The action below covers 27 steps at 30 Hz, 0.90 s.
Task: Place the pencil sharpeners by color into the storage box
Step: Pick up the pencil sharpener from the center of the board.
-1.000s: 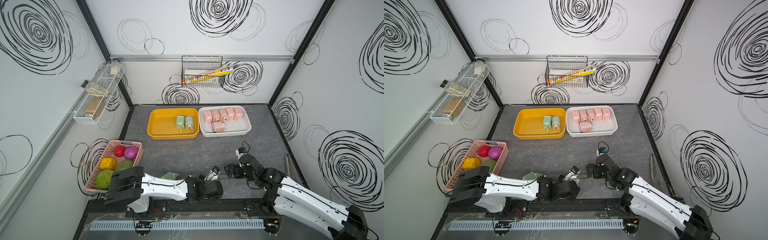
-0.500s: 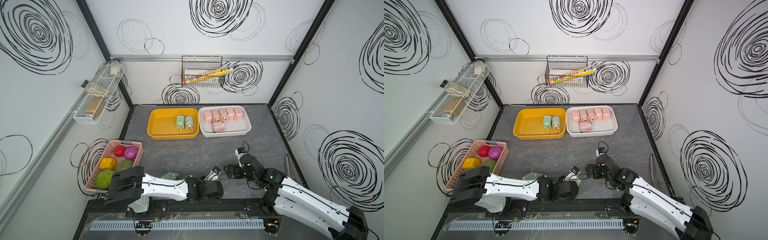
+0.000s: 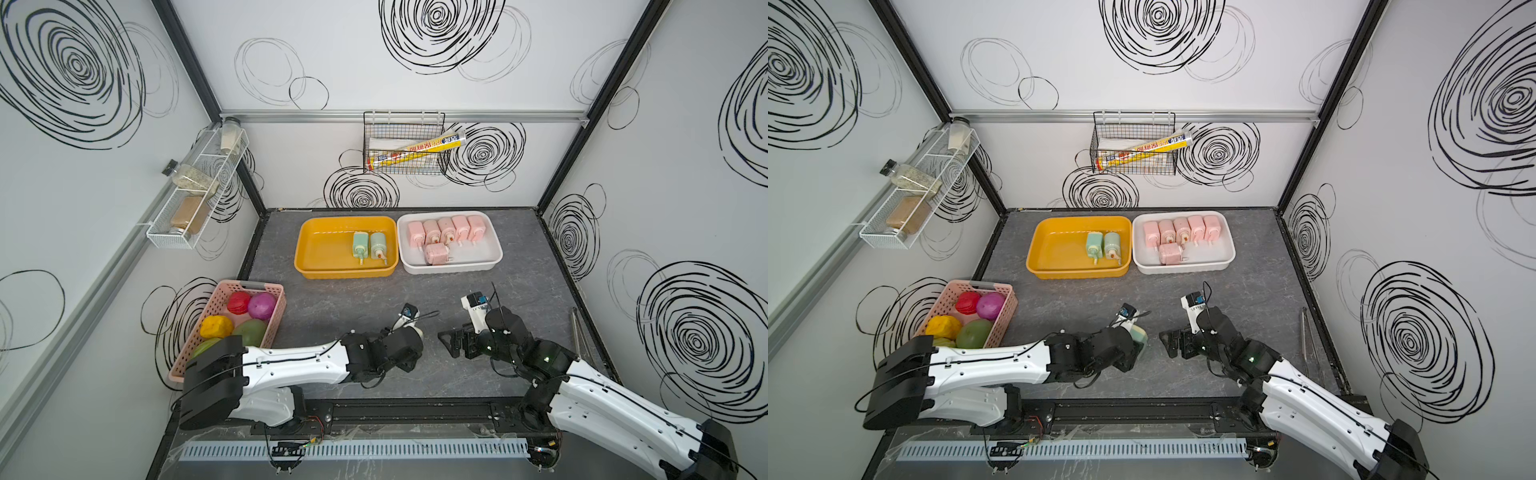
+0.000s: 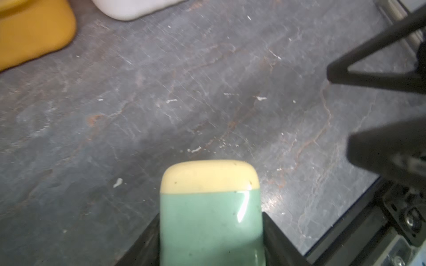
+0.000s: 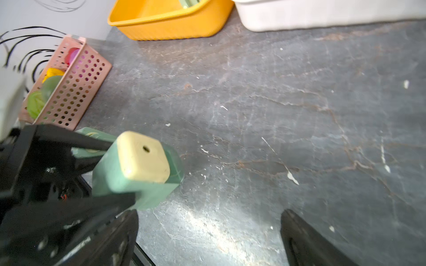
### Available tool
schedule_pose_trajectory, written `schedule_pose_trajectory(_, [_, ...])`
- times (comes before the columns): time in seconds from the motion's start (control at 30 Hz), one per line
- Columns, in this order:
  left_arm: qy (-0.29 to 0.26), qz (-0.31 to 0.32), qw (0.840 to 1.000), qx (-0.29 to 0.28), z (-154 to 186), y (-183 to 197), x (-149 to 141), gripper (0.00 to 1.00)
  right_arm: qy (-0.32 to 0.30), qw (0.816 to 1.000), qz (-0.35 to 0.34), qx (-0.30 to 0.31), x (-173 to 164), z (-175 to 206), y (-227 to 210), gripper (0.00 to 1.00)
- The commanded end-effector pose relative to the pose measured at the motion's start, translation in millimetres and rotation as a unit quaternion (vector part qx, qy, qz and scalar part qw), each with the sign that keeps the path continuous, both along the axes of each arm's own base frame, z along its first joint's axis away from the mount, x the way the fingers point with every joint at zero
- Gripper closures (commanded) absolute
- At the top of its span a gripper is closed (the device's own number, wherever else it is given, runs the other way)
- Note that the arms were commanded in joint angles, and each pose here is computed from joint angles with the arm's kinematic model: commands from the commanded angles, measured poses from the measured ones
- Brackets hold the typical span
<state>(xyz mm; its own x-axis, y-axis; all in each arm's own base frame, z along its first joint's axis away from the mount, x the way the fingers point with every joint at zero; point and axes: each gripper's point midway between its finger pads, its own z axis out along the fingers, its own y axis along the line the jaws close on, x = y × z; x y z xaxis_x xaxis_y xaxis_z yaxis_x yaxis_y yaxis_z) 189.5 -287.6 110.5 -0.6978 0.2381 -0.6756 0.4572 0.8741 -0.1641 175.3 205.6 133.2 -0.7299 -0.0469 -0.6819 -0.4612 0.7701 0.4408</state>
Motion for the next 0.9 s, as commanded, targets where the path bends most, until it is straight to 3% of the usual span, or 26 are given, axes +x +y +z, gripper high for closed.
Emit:
schedule_pose_trajectory(0.0, [-0.031,0.014,0.999,-0.004,14,13,22,1.0,-0.067,0.996,0.045,0.033,5,27,16,0.0])
schedule_pose_trajectory(0.37, [-0.096,0.125,0.987,-0.014,60,78,86,1.0,-0.213,0.974,0.023,0.07,33,91,23,0.0])
schedule_pose_trajectory(0.53, [-0.115,0.159,0.981,-0.005,78,106,111,1.0,-0.268,0.961,0.024,0.059,44,114,26,0.0])
schedule_pose_trajectory(0.7, [-0.147,0.214,0.965,-0.042,104,129,137,1.0,-0.28,0.958,0.021,0.061,52,127,34,0.0])
schedule_pose_trajectory(0.87, [-0.187,0.28,0.941,-0.027,124,163,169,1.0,-0.26,0.964,0.007,0.062,59,121,37,0.0])
